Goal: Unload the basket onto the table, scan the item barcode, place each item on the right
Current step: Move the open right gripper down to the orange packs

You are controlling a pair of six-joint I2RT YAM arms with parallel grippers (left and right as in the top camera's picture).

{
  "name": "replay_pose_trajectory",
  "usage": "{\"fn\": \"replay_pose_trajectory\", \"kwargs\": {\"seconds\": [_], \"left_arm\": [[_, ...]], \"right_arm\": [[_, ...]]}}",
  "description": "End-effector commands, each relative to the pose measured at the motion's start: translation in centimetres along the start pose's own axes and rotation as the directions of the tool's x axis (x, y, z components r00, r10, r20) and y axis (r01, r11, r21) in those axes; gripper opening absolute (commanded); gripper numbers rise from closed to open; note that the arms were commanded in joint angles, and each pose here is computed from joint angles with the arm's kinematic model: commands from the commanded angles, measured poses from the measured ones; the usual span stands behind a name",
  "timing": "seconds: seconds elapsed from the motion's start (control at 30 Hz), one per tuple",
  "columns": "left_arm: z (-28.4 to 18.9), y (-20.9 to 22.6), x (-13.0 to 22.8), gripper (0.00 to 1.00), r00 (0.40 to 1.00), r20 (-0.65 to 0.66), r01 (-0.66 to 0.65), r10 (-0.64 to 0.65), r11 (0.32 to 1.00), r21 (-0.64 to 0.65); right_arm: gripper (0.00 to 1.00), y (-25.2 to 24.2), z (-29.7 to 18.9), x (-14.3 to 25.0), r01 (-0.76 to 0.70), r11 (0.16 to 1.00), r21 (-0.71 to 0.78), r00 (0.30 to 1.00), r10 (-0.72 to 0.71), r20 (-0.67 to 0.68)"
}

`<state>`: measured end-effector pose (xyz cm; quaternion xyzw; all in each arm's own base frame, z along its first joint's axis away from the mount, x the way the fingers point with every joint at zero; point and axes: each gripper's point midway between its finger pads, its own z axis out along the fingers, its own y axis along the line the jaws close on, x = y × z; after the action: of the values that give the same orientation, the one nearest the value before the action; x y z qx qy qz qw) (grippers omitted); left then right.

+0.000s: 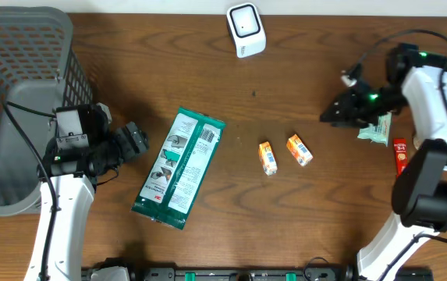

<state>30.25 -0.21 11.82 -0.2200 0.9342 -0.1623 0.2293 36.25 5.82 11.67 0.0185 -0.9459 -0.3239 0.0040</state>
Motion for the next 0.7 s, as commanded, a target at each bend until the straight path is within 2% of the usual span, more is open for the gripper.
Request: {"fn": "replay_pose_trajectory", "kwargs": {"seconds": [0.0, 0.07, 0.17, 0.3, 0.43, 0.67], "left_arm": [[-0.1, 0.4, -0.3, 0.93, 1.0, 0.008, 0.021, -0.02, 1.0, -0.016], [-0.1, 0.4, -0.3, 0.93, 1.0, 0.008, 0.02, -0.02, 1.0, -0.016], [-0.1, 0.4, -0.3, 0.93, 1.0, 0.008, 0.02, -0.02, 1.0, -0.016], [-0.1, 0.4, -0.3, 0.93, 1.0, 0.008, 0.021, -0.021, 1.0, -0.016], [-0.1, 0.4, -0.3, 0.93, 1.0, 0.008, 0.02, -0.02, 1.0, -0.016], [-0.1, 0.4, -0.3, 0.93, 1.0, 0.008, 0.021, -0.02, 1.0, -0.016]], "right_arm": [[0.43, 4.4, 2.2, 0.4, 0.144, 0.989, -0.02, 0.988, -0.145, -0.051], [0.44, 5.0, 3.8, 1.4, 0.186, 0.981, 0.059, 0.976, -0.178, -0.122], [0.43, 5.1, 5.1, 2.3, 0.175, 0.97, 0.168, 0.973, -0.144, -0.178], [0.33, 5.6, 6.5, 3.4, 0.186, 0.947, 0.261, 0.966, -0.128, -0.225], [0.26, 3.6, 7.3, 4.2, 0.141, 0.878, 0.458, 0.974, -0.039, -0.225], [0.24, 3.3, 10.8, 5.5, 0.194, 0.852, 0.487, 0.965, -0.076, -0.251]]}}
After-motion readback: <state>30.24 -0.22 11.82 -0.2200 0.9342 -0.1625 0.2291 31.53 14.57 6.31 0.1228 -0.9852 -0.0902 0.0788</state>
